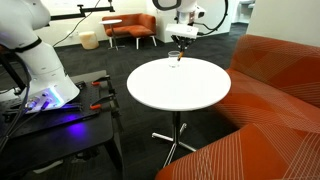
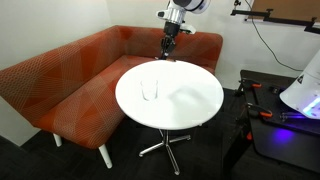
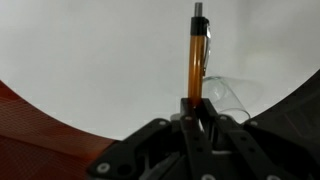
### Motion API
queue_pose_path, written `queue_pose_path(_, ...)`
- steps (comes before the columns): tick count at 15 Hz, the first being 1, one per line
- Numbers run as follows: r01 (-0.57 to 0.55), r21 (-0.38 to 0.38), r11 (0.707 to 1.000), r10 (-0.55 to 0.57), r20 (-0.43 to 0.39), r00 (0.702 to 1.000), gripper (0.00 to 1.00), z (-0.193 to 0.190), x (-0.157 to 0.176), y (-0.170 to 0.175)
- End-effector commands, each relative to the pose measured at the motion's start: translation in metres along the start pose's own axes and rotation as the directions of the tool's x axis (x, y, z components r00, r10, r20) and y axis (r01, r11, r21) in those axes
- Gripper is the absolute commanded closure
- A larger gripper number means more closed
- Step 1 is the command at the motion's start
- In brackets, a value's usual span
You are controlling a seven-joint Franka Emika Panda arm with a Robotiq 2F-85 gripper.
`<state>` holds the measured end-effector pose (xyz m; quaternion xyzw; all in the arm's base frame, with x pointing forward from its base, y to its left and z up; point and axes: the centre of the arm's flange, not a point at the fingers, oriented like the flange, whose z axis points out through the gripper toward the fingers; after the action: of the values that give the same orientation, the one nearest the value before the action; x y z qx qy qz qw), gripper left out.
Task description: Put the pen in the cup
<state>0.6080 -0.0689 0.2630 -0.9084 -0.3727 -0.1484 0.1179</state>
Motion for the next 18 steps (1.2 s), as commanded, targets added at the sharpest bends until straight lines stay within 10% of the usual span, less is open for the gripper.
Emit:
queue_pose_path(1,0.117,0.011,0.993,-0.116,-0.089,0.989,0.97,-0.015,-0.007,-0.01)
queue_pose_path(18,0.577,0.036,0.816,-0.523,-0.378,0.764,0.97,-0.008,0.019,-0.02)
